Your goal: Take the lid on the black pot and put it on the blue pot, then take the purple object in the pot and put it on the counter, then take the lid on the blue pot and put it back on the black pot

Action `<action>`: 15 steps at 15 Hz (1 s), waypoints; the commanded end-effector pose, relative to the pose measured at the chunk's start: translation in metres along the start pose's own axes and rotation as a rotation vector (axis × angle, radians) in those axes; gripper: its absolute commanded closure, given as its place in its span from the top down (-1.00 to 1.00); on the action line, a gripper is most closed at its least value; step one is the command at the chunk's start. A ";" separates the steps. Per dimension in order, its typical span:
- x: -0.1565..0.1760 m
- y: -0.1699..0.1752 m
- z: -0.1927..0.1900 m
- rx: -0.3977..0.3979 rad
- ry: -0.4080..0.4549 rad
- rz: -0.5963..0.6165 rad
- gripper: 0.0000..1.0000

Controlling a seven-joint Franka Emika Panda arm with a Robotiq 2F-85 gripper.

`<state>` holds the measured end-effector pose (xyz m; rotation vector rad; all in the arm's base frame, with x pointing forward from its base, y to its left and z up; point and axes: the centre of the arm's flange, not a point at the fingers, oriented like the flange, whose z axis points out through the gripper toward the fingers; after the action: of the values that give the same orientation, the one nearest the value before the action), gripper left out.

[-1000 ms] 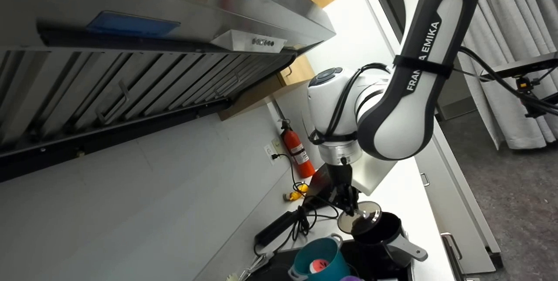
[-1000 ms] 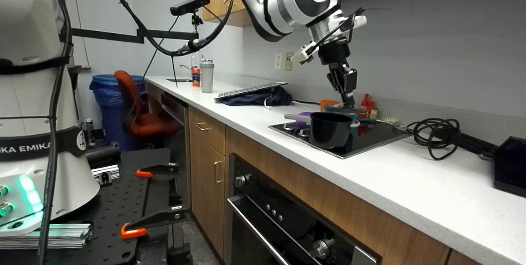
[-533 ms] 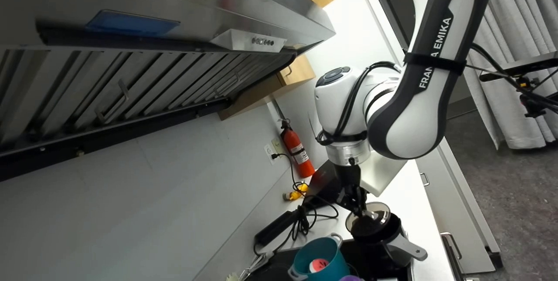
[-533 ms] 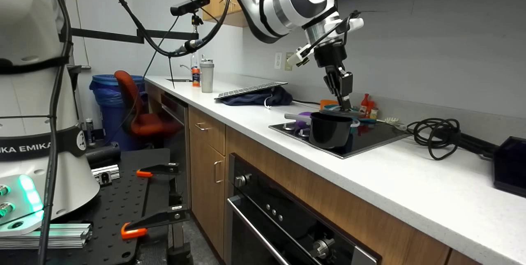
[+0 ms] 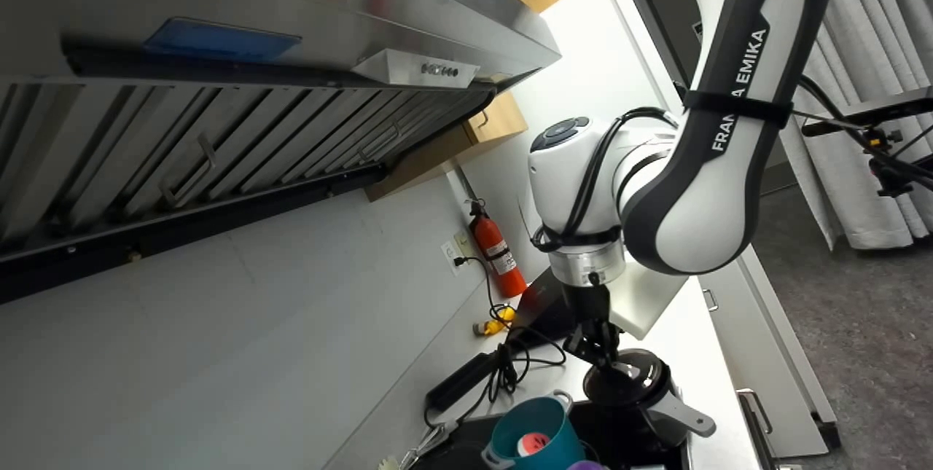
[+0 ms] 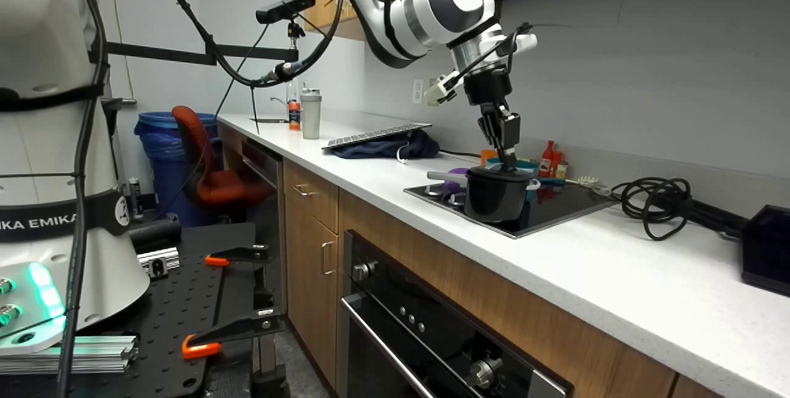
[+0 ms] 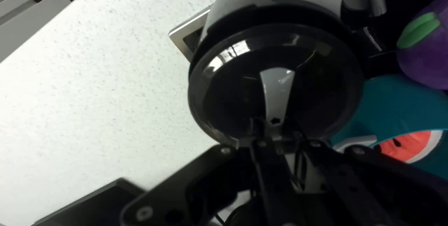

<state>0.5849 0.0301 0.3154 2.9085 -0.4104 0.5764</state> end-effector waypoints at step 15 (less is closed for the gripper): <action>-0.015 0.001 -0.019 0.016 0.030 0.010 1.00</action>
<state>0.5818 0.0334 0.3164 2.9137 -0.4044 0.5754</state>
